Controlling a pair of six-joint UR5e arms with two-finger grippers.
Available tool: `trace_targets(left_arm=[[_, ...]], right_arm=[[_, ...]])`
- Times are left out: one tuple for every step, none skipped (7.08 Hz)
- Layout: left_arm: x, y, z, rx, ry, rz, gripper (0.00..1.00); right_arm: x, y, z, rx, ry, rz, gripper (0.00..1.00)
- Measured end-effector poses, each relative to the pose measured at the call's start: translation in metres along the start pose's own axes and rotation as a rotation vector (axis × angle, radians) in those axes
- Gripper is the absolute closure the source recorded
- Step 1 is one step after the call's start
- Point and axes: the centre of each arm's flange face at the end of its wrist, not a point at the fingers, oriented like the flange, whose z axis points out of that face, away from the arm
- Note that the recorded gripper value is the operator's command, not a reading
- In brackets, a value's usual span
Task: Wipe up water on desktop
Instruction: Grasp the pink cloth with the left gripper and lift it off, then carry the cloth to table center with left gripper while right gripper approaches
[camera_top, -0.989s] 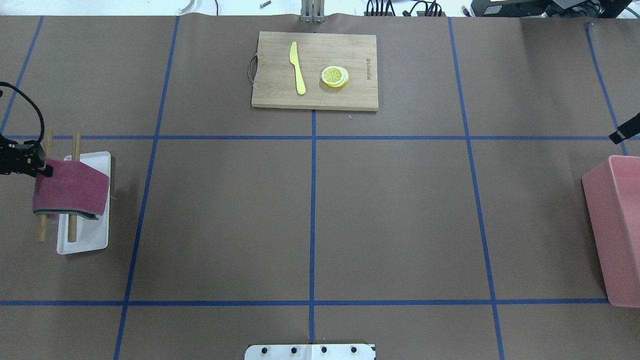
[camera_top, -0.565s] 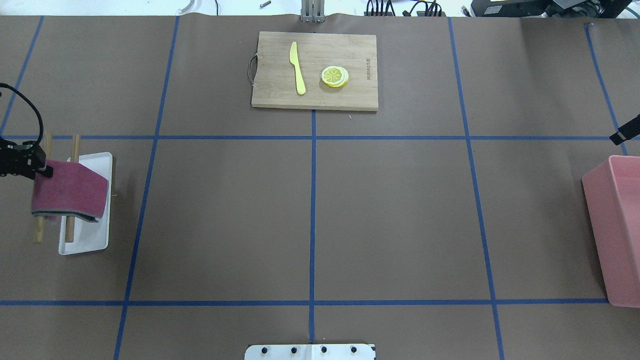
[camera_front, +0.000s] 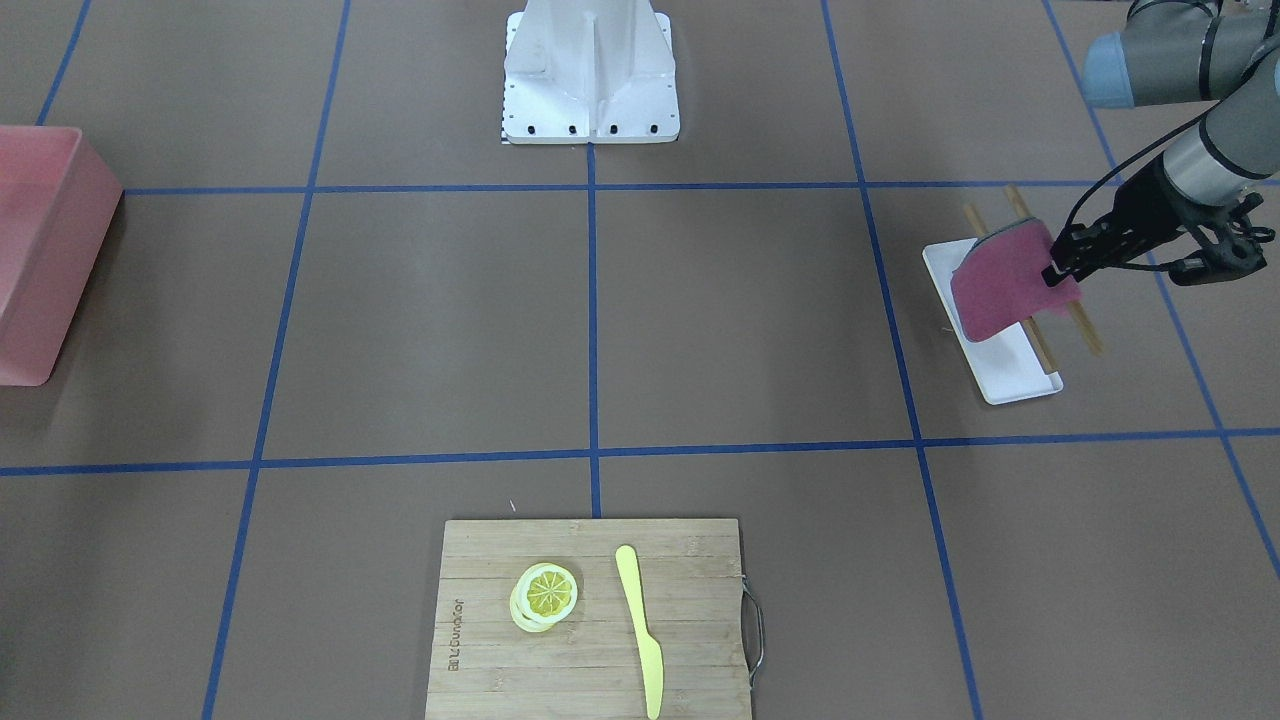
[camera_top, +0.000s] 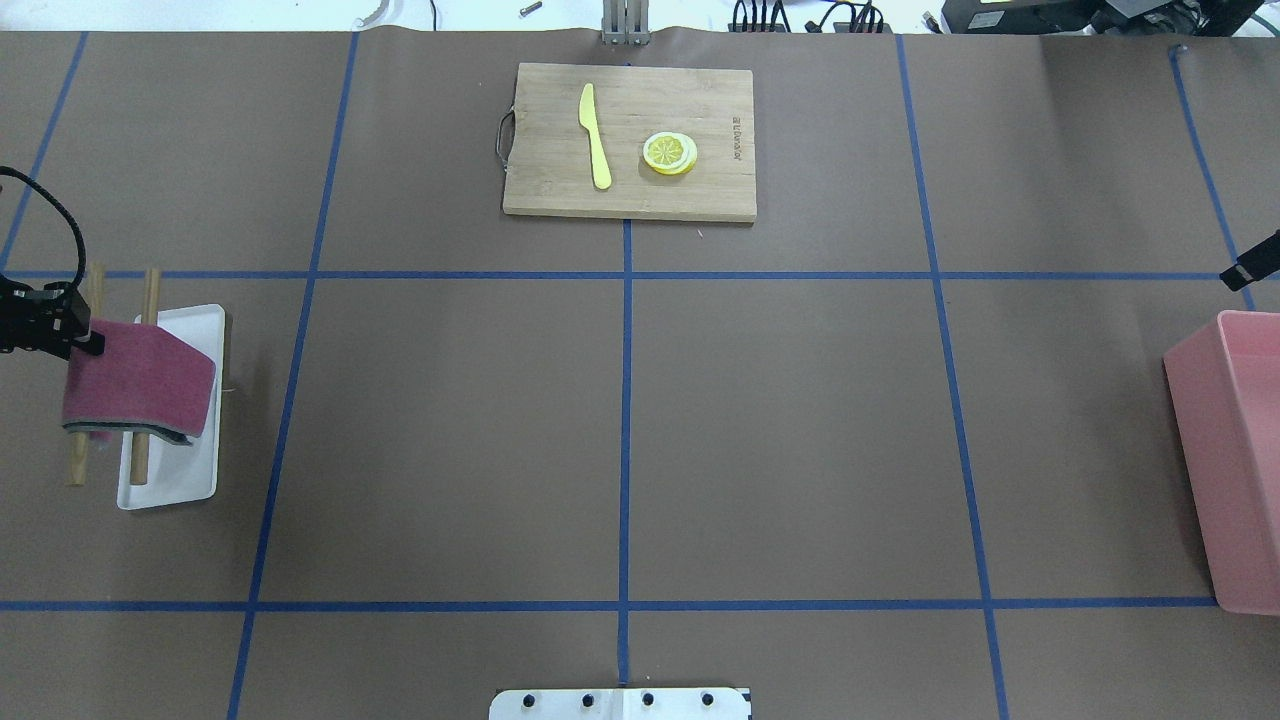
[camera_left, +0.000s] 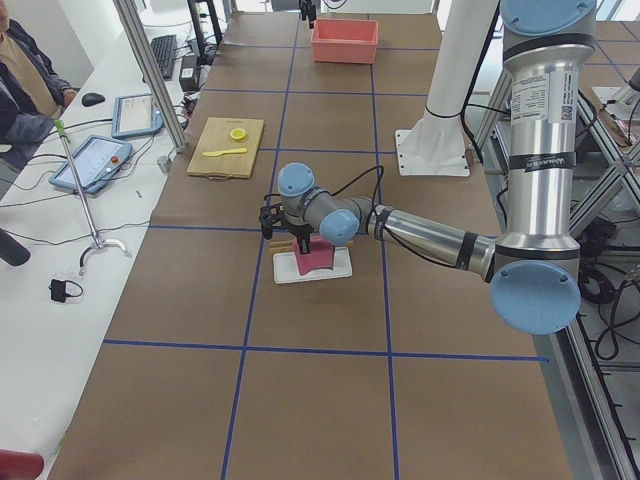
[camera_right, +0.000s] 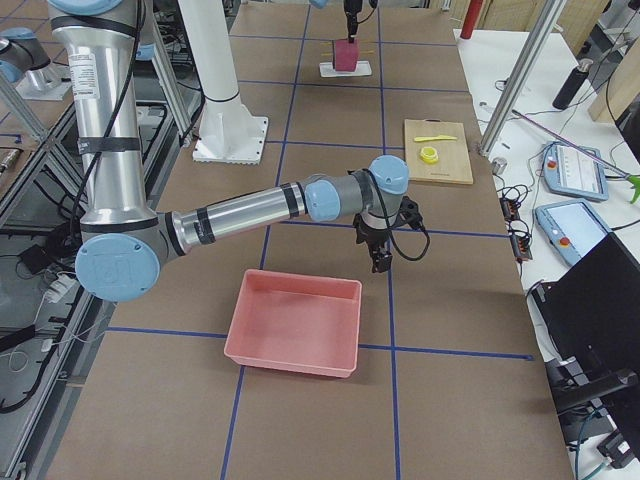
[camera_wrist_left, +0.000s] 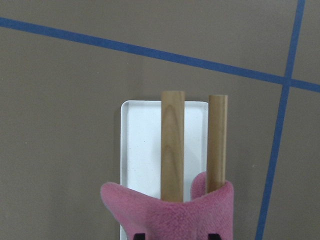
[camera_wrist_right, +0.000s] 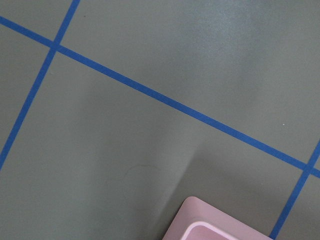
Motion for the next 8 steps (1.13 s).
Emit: trace_targets(left_arm=[[0.000,0.000,-0.001,0.002,0.001,0.000,1.00],[0.000,0.000,-0.002,0.004,0.002,0.001,1.00],[0.000,0.000,-0.003,0.005,0.003,0.000,1.00],[0.001,0.000,-0.004,0.007,0.005,0.002,1.00],[0.006,0.002,-0.011,0.014,0.016,0.009,1.00],[0.018,0.008,-0.024,0.012,0.049,0.026,1.00],[0.037,0.013,-0.040,-0.003,0.103,0.030,1.00],[0.063,0.010,-0.059,-0.006,0.159,0.003,1.00]], right_arm=[[0.000,0.000,0.000,0.000,0.000,0.000,0.00],[0.000,0.000,0.000,0.000,0.000,0.001,0.00],[0.000,0.001,0.000,-0.001,0.000,0.002,0.00],[0.000,0.000,0.000,-0.001,0.000,0.002,0.00],[-0.003,-0.003,-0.002,0.006,-0.002,-0.005,0.00],[-0.016,-0.015,-0.008,0.021,-0.005,-0.020,0.00],[-0.040,-0.039,-0.012,0.036,-0.013,-0.034,0.00],[-0.074,-0.067,-0.012,0.046,-0.027,-0.053,0.00]])
